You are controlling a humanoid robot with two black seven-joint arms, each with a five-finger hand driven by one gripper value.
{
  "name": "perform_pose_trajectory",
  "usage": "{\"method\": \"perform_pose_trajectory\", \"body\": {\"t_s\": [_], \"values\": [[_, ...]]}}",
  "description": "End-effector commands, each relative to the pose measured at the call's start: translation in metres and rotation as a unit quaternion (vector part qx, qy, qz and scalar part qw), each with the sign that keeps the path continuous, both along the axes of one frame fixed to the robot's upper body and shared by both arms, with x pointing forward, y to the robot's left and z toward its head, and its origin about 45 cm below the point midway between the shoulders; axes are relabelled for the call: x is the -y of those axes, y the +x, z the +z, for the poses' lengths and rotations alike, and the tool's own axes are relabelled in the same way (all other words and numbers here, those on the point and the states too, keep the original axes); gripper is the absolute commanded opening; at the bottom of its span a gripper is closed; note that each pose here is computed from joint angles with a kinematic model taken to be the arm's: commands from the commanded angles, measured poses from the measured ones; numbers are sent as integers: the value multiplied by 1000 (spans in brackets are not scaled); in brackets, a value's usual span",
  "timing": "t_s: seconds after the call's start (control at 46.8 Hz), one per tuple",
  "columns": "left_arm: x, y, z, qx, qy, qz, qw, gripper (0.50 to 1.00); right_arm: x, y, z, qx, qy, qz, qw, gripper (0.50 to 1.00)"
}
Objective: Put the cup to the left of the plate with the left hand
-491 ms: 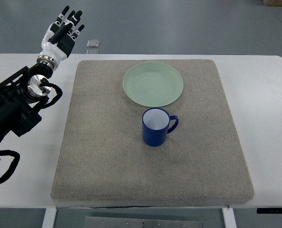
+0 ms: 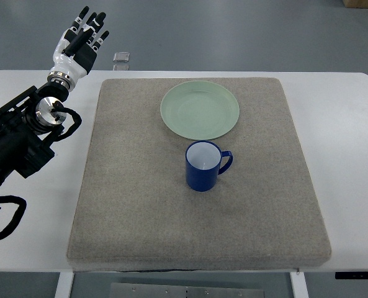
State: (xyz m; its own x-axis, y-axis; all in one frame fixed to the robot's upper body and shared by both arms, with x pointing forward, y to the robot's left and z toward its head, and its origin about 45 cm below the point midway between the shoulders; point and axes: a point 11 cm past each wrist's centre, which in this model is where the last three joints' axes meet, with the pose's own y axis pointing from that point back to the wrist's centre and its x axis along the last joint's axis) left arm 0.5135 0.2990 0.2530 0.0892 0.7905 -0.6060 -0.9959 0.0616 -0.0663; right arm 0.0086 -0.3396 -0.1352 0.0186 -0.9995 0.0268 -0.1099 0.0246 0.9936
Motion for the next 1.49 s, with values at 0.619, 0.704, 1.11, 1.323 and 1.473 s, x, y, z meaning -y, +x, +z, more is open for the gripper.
{"method": "perform_pose_trajectory", "body": {"t_s": [0.619, 0.704, 1.11, 1.323, 1.473], "values": [[38, -7, -2, 2, 84, -96, 992, 994, 0, 0, 0, 0, 0, -1, 1000, 934], [42, -13, -1, 8, 124, -132, 983, 994, 0, 0, 0, 0, 0, 0, 1000, 934], [54, -68, 9, 62, 247, -322, 912, 994, 0, 0, 0, 0, 0, 0, 1000, 934], [49, -92, -18, 44, 261, -383, 885, 994, 0, 0, 0, 0, 0, 0, 1000, 934], [48, -102, -37, 24, 271, -397, 877, 994, 0, 0, 0, 0, 0, 0, 1000, 934]]}}
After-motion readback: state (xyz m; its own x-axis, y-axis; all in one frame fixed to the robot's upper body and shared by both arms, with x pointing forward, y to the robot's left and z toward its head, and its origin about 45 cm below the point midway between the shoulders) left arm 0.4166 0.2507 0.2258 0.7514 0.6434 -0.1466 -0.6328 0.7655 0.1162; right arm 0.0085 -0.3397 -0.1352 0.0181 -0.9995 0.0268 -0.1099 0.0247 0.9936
